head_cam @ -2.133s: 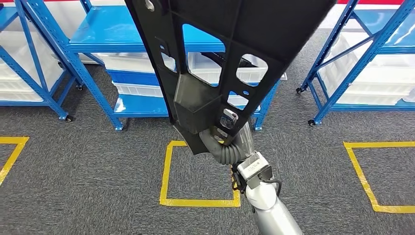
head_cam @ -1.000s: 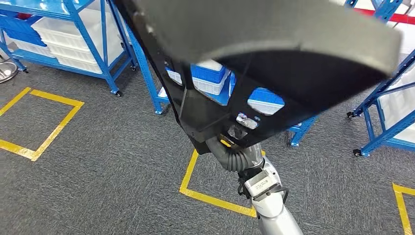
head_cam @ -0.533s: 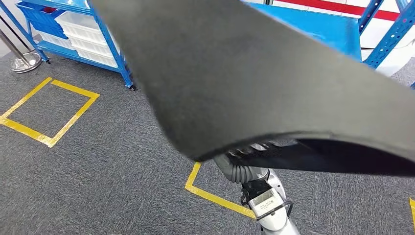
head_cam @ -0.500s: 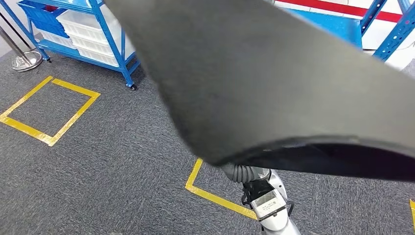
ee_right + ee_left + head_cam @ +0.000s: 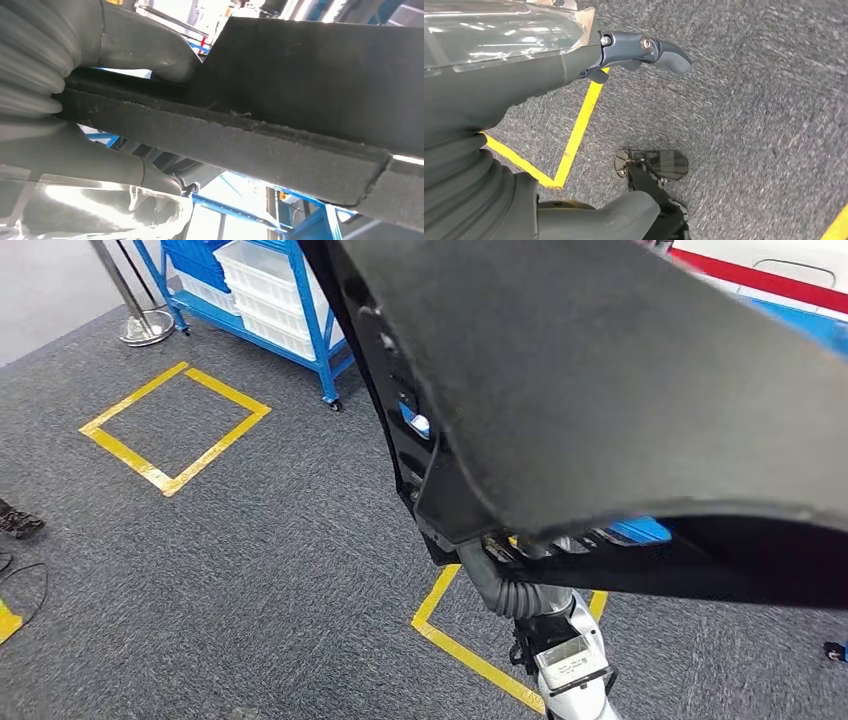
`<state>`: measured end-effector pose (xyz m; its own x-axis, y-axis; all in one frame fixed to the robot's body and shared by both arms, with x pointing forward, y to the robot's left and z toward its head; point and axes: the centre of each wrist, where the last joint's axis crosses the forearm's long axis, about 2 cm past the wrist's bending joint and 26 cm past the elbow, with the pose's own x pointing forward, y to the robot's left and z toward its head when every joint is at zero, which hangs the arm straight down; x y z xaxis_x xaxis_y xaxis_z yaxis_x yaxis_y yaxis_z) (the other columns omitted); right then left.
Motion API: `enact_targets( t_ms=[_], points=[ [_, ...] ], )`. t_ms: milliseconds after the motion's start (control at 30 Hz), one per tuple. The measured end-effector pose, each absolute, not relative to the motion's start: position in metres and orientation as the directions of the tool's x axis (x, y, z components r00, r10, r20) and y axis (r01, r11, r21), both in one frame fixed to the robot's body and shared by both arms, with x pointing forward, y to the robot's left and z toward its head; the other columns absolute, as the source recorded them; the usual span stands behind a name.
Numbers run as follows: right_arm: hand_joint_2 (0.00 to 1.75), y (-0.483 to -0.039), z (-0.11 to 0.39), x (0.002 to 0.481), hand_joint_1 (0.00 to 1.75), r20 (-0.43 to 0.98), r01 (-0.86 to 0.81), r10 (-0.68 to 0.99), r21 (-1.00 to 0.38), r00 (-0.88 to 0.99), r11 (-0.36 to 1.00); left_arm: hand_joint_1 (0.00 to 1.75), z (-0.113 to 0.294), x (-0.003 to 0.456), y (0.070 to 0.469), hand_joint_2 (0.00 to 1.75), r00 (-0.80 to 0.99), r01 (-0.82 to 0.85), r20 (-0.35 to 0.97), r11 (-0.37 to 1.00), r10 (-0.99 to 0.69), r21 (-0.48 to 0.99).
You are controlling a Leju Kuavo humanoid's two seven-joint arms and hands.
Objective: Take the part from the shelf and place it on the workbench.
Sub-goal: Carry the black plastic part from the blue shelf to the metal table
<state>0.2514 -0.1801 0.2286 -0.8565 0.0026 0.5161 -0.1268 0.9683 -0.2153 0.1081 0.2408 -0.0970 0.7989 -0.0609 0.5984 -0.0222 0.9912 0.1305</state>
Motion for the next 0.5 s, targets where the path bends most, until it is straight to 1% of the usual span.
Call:
enact_targets(
  t_ms=[333, 500],
  points=[
    [1.75, -0.1882, 0.2242, 0.2461, 1.75, 0.546, -0.101, 0.003, -0.159, -0.838, 0.982, 0.0, -0.0985, 0.103, 0.2446, 1.75, 0.805, 0.063, 0.572, 0.982, -0.155, 0.178],
    [1.75, -0.1881, 0.2285, 0.2494, 1.75, 0.55, -0.104, -0.011, -0.138, -0.835, 0.985, 0.0, -0.0988, 0.103, 0.2485, 1.75, 0.804, 0.07, 0.57, 0.979, -0.167, 0.189]
  ],
)
